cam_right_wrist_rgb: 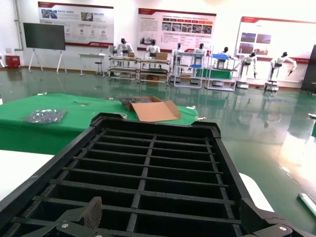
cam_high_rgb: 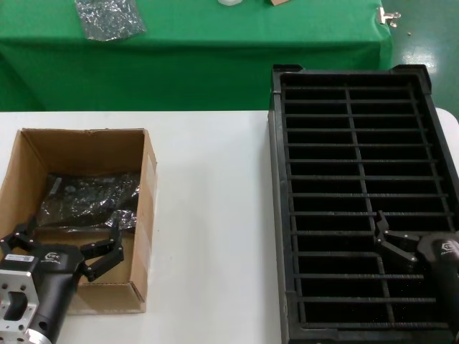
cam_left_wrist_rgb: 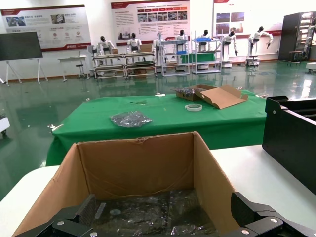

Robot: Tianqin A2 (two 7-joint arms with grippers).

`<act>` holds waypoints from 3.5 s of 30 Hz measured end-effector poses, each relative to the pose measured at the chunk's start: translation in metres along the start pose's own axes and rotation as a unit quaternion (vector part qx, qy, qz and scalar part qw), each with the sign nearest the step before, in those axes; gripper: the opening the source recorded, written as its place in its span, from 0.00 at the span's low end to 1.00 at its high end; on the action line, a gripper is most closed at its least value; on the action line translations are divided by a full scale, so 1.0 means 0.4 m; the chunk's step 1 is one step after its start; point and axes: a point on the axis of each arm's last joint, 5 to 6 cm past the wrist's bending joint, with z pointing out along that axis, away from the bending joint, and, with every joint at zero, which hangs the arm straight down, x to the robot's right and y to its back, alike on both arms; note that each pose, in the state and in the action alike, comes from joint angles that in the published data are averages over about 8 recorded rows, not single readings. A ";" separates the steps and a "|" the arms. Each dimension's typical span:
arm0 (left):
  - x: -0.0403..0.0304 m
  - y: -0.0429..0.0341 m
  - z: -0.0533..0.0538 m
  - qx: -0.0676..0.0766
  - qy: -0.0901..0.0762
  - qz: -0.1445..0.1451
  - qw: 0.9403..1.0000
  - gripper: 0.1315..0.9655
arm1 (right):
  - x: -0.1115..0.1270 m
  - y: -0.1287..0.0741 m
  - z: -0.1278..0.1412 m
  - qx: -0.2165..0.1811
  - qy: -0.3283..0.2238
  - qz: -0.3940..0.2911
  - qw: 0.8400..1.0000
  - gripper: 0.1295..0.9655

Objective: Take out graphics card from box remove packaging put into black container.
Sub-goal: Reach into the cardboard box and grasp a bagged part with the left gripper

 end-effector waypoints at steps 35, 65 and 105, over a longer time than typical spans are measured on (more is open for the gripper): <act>-0.246 -0.137 0.247 -0.059 0.113 0.537 0.834 1.00 | 0.000 0.000 0.000 0.000 0.000 0.000 1.000 1.00; -0.210 -0.032 0.382 -0.116 0.191 0.685 0.694 0.98 | 0.000 0.000 0.000 0.000 0.000 0.000 1.000 1.00; -0.206 -0.058 0.357 -0.090 0.151 0.697 0.695 0.21 | 0.000 0.000 0.000 0.000 0.000 0.000 1.000 1.00</act>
